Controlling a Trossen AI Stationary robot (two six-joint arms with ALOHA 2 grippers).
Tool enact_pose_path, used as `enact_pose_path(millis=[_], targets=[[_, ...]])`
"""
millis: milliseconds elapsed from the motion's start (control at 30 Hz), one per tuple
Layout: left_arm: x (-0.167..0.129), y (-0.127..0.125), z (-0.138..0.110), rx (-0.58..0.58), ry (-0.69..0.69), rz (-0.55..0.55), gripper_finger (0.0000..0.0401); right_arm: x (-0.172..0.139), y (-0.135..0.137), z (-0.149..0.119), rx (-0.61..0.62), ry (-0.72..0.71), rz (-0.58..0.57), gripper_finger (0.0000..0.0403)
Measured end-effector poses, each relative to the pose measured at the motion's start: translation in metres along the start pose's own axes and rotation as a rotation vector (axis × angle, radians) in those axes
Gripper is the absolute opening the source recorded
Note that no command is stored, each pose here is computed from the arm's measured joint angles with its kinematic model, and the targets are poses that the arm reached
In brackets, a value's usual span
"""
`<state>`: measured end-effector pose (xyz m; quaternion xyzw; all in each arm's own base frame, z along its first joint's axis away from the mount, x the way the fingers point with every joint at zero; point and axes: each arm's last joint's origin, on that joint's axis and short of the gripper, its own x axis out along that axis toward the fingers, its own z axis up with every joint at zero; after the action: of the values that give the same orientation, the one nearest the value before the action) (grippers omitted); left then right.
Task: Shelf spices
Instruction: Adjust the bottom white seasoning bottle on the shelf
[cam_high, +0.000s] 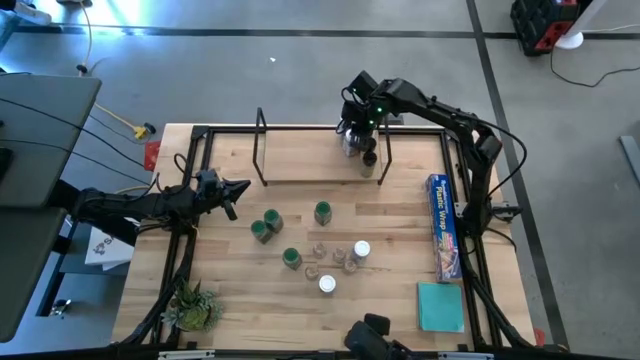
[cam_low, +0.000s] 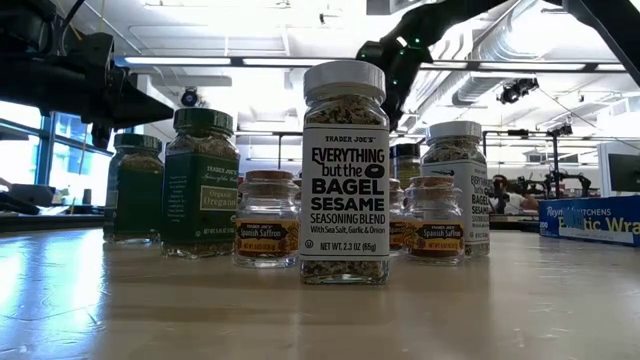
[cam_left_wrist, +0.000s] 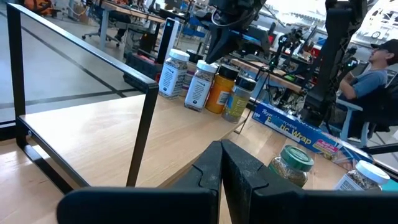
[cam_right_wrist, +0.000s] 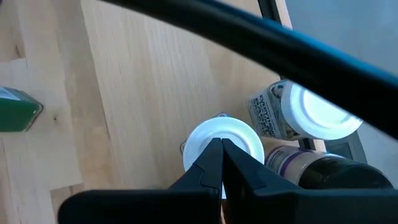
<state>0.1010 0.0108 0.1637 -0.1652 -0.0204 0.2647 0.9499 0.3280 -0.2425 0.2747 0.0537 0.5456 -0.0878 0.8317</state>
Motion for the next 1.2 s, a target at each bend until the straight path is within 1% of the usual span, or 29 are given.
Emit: enact_pose_path(millis=[100, 300, 600, 1000, 1200], targets=[[0.000, 0.000, 0.000, 0.000, 0.000, 0.000, 0.0005, 0.001, -0.001, 0.002, 0.049, -0.019, -0.005, 0.0001], [0.000, 0.000, 0.000, 0.000, 0.000, 0.000, 0.0005, 0.003, -0.004, 0.008, 0.191, -0.081, -0.028, 0.0000], [0.000, 0.000, 0.000, 0.000, 0.000, 0.000, 0.0005, 0.004, -0.004, 0.007, 0.273, -0.071, -0.044, 0.0000], [0.000, 0.000, 0.000, 0.000, 0.000, 0.000, 0.0005, 0.003, -0.004, 0.006, 0.443, -0.060, -0.052, 0.0000], [0.000, 0.000, 0.000, 0.000, 0.000, 0.000, 0.0005, -0.006, -0.006, 0.012, 0.453, -0.076, -0.081, 0.0000]])
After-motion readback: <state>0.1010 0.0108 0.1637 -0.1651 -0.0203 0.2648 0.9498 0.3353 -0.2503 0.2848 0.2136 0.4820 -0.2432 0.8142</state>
